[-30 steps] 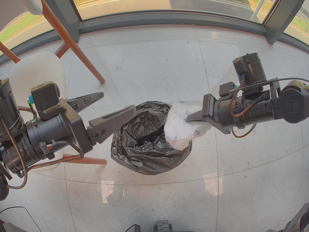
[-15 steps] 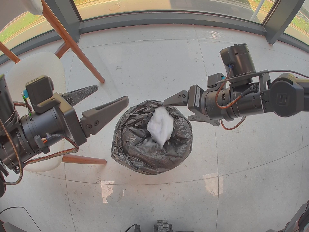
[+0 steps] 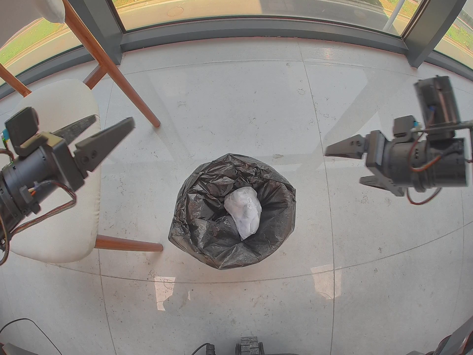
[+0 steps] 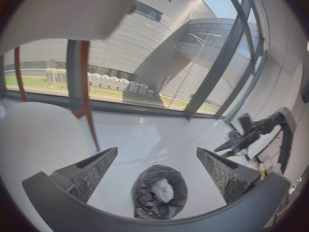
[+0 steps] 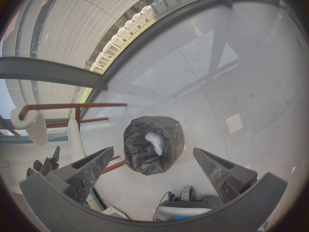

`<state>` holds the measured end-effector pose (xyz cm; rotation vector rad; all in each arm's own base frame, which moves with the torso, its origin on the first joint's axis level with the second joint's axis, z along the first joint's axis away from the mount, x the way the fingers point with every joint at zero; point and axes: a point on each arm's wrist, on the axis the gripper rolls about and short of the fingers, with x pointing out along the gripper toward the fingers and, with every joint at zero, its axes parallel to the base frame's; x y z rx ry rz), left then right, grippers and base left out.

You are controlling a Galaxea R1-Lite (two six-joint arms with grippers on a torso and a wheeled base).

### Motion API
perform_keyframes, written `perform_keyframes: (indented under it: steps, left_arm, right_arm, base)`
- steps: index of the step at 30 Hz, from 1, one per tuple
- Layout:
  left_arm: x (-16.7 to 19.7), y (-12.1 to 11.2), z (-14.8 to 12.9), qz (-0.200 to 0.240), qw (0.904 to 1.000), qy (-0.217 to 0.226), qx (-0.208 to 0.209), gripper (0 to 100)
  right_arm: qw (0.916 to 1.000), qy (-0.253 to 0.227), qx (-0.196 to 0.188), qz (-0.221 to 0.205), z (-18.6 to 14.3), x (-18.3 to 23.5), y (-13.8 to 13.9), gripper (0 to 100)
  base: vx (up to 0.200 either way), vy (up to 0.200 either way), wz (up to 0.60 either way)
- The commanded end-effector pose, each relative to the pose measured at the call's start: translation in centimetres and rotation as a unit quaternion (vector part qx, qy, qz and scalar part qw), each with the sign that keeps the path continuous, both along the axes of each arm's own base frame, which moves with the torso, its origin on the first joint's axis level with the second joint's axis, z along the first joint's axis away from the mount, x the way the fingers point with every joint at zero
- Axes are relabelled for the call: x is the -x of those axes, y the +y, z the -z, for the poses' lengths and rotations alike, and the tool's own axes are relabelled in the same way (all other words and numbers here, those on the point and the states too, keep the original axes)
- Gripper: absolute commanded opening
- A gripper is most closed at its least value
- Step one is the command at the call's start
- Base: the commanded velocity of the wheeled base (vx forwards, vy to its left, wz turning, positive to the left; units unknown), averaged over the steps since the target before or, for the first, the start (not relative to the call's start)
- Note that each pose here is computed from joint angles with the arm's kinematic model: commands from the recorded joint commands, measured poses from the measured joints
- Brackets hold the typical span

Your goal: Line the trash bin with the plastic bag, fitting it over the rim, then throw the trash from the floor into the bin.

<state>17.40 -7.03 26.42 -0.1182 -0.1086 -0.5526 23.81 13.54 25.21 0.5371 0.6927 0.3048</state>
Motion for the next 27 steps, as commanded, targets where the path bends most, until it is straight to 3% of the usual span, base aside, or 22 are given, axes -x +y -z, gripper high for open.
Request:
perform_keyframes:
  steps: [1, 3, 6, 8, 13, 14, 18, 23, 25, 27]
  left_arm:
    - [3.7, 5.8, 0.8, -0.178, 0.9836, -0.026, 0.013, 100]
    - [5.4, 6.4, 2.1, -0.200, 0.9794, -0.023, 0.013, 100]
    - [7.8, 6.5, 4.1, -0.197, 0.9802, -0.019, 0.012, 100]
    - [10.1, 6.4, 6.5, -0.179, 0.9838, -0.014, 0.009, 100]
    - [12.8, 6.4, 9.7, -0.147, 0.9892, -0.005, 0.003, 100]
    - [13.7, 6.3, 11.1, -0.128, 0.9917, 0.006, -0.002, 100]
    - [16.0, 6.3, 13.6, -0.093, 0.9954, 0.019, -0.009, 100]
    - [19.3, 6.3, 17.4, -0.067, 0.9967, 0.040, -0.019, 100]
    - [20.0, 6.3, 18.4, -0.080, 0.9949, 0.055, -0.026, 100]
    - [20.0, 6.3, 18.2, -0.100, 0.9933, 0.053, -0.024, 100]
  right_arm:
    - [0.9906, -0.088, 0.001, 0.105, -1.3, 10.0, -8.7, 100]
    - [0.9850, -0.119, 0.019, 0.124, -0.9, 12.7, -10.3, 100]
    - [0.9769, -0.139, 0.038, 0.158, 0.4, 15.3, -11.7, 100]
    - [0.9677, -0.154, 0.054, 0.192, 2.2, 17.7, -12.8, 100]
    - [0.9541, -0.184, 0.087, 0.220, 4.7, 21.0, -13.5, 100]
    - [0.9485, -0.195, 0.111, 0.224, 6.2, 22.2, -13.7, 100]
    - [0.9366, -0.234, 0.175, 0.193, 9.8, 24.7, -13.8, 100]
    - [0.9116, -0.286, 0.258, 0.143, 14.9, 26.6, -14.0, 100]
    - [0.9097, -0.280, 0.272, 0.141, 16.7, 26.0, -13.9, 100]
    - [0.8996, -0.315, 0.262, 0.152, 17.0, 25.4, -13.9, 100]
  base:
    - [0.000, 0.000, 0.00]
    - [0.000, 0.000, 0.00]
    - [0.000, 0.000, 0.00]
    - [0.000, 0.000, 0.00]
    - [0.000, 0.000, 0.00]
    - [0.000, 0.000, 0.00]
    - [0.000, 0.000, 0.00]
    - [0.000, 0.000, 0.00]
    - [0.000, 0.000, 0.00]
    - [0.000, 0.000, 0.00]
